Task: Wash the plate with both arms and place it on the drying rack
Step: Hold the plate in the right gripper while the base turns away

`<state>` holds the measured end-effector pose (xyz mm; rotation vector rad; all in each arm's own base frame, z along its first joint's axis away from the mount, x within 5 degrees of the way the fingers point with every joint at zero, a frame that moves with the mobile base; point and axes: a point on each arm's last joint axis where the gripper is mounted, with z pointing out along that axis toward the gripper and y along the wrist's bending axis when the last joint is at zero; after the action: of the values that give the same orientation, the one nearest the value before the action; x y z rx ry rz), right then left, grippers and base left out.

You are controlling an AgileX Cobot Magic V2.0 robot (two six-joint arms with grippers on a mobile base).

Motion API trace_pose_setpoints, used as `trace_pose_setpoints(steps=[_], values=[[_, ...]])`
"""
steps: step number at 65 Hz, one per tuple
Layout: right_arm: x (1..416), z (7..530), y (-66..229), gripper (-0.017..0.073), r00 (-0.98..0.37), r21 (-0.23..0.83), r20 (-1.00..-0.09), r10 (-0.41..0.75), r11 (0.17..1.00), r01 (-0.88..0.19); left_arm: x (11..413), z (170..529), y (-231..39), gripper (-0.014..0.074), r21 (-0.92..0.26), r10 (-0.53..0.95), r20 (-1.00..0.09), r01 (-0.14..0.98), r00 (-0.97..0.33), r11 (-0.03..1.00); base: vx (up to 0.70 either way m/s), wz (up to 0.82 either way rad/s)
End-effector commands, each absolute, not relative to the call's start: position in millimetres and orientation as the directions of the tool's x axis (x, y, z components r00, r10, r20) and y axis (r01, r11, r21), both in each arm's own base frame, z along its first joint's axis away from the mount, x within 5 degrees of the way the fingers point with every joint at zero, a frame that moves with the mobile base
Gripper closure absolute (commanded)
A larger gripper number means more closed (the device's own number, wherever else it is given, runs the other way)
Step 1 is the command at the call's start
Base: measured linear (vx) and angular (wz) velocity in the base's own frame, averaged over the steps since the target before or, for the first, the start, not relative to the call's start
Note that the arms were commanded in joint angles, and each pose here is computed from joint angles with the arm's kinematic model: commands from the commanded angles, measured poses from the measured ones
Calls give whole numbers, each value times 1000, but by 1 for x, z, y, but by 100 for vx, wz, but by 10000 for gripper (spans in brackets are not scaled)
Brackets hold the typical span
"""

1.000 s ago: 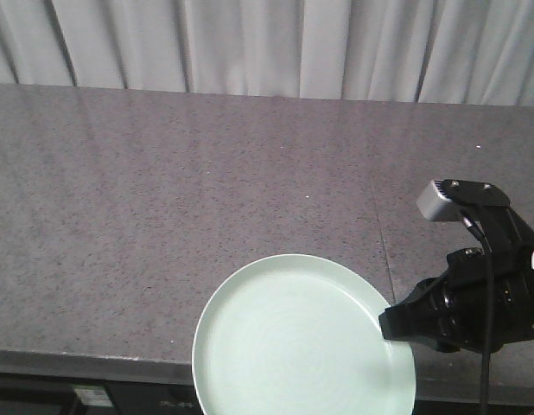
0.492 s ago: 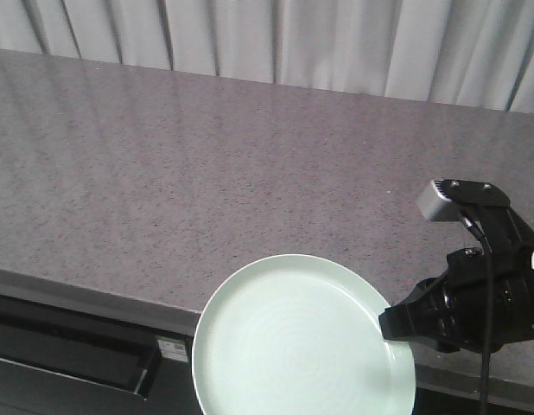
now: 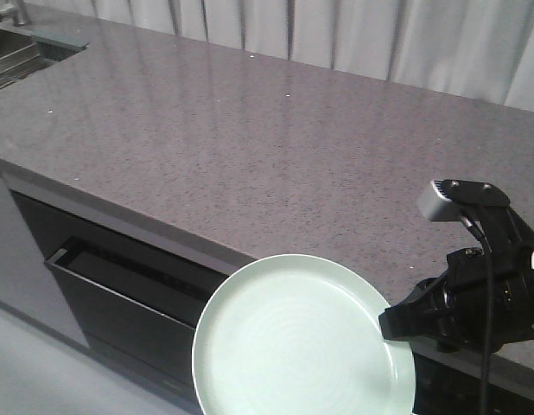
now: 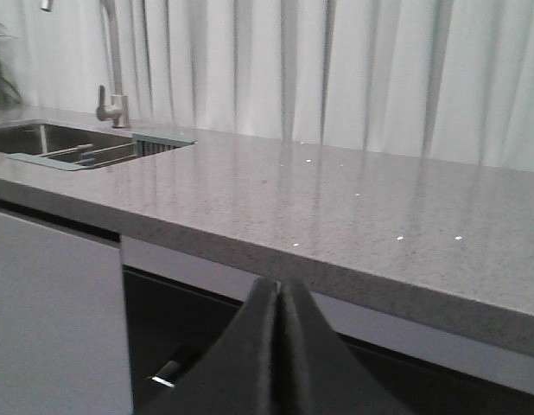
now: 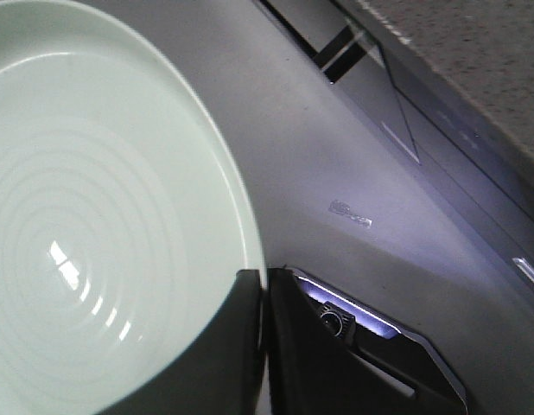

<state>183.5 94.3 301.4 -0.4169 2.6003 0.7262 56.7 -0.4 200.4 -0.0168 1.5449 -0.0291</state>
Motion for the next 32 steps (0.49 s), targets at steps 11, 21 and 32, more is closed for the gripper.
trace_pose_setpoints(steps=[11,21,32], values=[[184,317,96,568,-842,441,-522,-134,803,-401,53,219,0,600,-44,-45,-988,12,149,999,-12,48],[184,317,96,568,-842,441,-522,-134,803,-401,53,219,0,600,-44,-45,-988,12,149,999,-13,52],[184,317,96,568,-842,441,-522,-134,803,-401,53,219,0,600,-44,-45,-988,12,149,999,-15,56]])
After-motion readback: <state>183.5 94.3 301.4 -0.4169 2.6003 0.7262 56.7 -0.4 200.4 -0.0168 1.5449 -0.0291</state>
